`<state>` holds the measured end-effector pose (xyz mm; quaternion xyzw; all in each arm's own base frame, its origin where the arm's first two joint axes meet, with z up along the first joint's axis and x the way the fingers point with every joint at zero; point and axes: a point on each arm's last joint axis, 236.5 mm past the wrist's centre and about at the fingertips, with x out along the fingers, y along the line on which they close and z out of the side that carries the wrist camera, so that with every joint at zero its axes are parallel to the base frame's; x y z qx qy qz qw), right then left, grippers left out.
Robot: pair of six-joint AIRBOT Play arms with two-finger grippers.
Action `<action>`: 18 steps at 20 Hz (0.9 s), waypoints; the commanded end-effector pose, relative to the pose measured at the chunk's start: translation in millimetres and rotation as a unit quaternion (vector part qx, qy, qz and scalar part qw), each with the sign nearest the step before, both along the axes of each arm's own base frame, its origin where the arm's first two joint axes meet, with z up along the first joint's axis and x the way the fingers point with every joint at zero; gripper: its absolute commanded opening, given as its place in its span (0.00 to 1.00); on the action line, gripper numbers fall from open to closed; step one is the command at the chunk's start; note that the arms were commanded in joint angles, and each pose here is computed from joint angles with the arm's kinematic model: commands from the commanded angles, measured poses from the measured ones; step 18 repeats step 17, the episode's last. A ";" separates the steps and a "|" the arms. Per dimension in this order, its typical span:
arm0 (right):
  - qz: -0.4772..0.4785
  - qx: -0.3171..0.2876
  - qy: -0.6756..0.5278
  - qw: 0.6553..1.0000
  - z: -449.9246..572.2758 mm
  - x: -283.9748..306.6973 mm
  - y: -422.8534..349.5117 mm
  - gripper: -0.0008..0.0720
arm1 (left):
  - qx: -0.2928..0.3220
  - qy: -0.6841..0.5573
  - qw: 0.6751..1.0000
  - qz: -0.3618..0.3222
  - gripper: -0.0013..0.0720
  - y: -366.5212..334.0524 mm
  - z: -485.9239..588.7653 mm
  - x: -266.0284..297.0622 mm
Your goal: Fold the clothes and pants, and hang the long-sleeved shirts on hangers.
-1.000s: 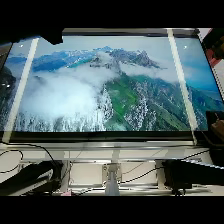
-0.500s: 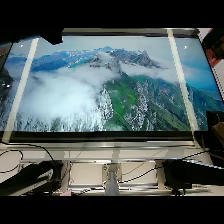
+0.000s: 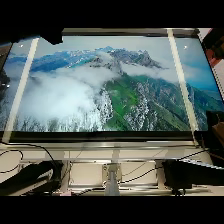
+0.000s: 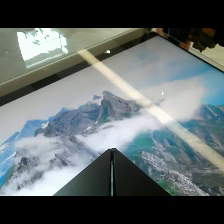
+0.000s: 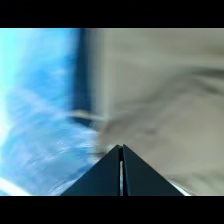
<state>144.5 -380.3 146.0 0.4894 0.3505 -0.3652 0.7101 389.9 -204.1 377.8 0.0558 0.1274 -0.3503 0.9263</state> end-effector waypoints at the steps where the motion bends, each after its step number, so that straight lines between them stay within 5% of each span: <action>1: 0.134 -0.069 -0.070 0.986 41.5 98.7 27.3 0.05 | 0.000 0.000 1.000 0.000 0.04 0.4 0.2 0.0; 6: 0.332 -0.196 -0.062 0.921 108.1 223.0 135.3 0.05 | 0.000 0.000 1.000 0.000 0.04 0.2 0.3 -0.2; 10: 0.394 -0.301 0.037 0.868 118.3 249.0 184.9 0.05 | 0.000 0.000 1.000 0.000 0.04 0.3 0.3 -0.1; 18: 0.452 -0.296 0.023 0.841 115.2 267.5 238.8 0.05 | 0.000 0.000 1.000 0.000 0.04 0.2 0.3 -0.2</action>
